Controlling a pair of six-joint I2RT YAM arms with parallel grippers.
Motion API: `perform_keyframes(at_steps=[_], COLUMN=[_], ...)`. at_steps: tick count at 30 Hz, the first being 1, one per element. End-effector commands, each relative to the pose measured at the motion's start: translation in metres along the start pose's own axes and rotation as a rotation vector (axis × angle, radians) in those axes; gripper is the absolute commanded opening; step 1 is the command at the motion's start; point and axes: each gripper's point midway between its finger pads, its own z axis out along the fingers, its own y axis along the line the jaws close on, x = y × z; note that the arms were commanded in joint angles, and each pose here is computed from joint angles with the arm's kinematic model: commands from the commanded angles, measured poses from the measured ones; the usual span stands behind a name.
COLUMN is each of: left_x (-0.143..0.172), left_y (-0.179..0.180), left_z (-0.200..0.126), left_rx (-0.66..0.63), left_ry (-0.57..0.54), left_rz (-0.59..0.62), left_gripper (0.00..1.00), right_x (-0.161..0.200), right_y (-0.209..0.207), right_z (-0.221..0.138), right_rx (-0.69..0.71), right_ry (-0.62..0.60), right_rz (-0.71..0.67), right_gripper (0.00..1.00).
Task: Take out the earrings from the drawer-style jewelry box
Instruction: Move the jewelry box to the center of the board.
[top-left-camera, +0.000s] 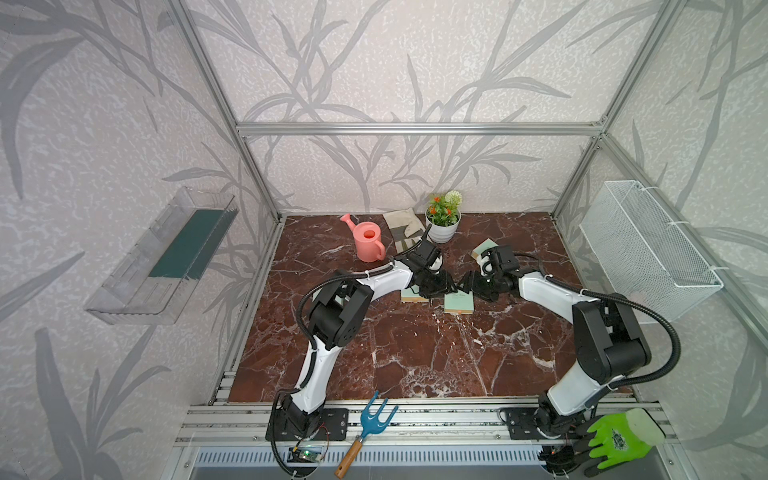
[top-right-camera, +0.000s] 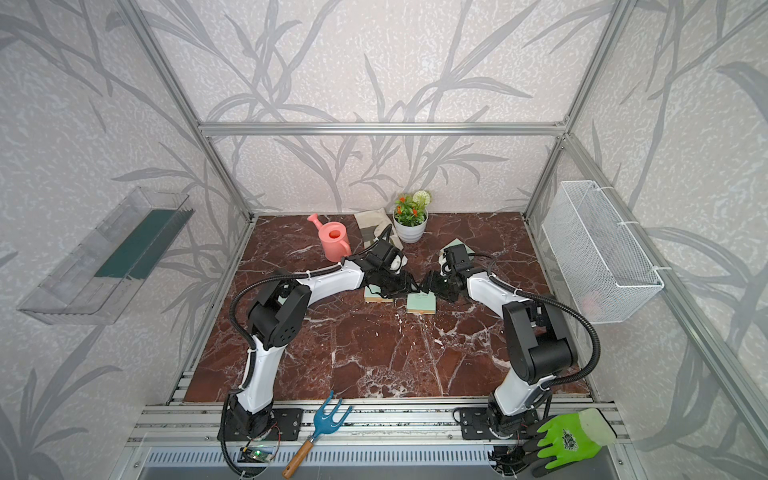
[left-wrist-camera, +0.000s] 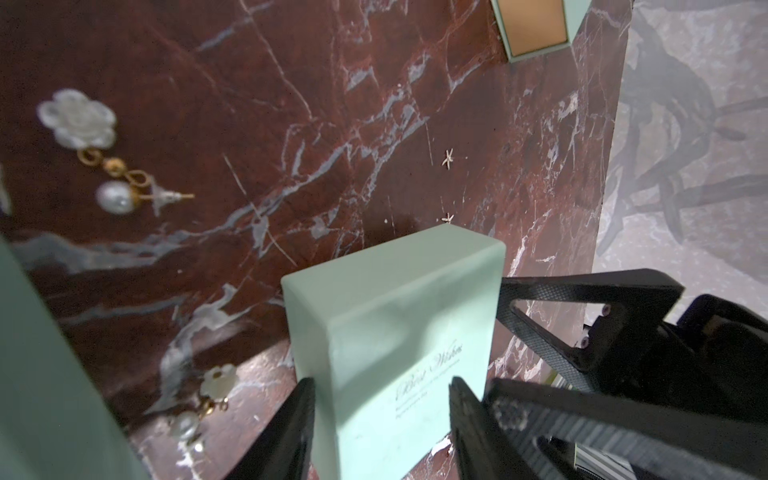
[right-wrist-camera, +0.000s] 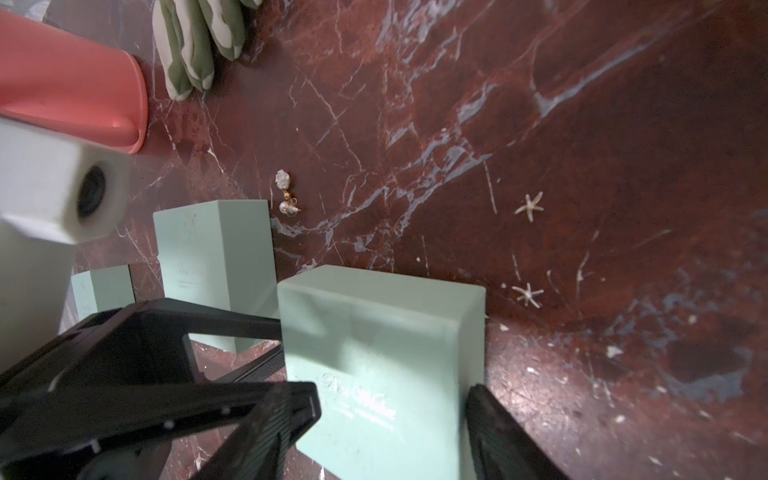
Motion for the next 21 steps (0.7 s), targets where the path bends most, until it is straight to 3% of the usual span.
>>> perform_keyframes(at_steps=[1, 21], left_x=[-0.007, -0.032], left_y=[-0.031, -0.035], left_z=[-0.001, 0.002], left_rx=[0.085, 0.103], left_ry=[-0.008, -0.016], left_rz=[0.065, 0.058], left_gripper=[0.52, 0.52], right_x=[-0.002, -0.027], right_y=[0.020, 0.016], right_z=[0.002, 0.018], right_rx=[-0.081, -0.094], right_ry=[0.024, 0.017], right_rz=[-0.025, 0.013], right_gripper=[0.67, 0.67])
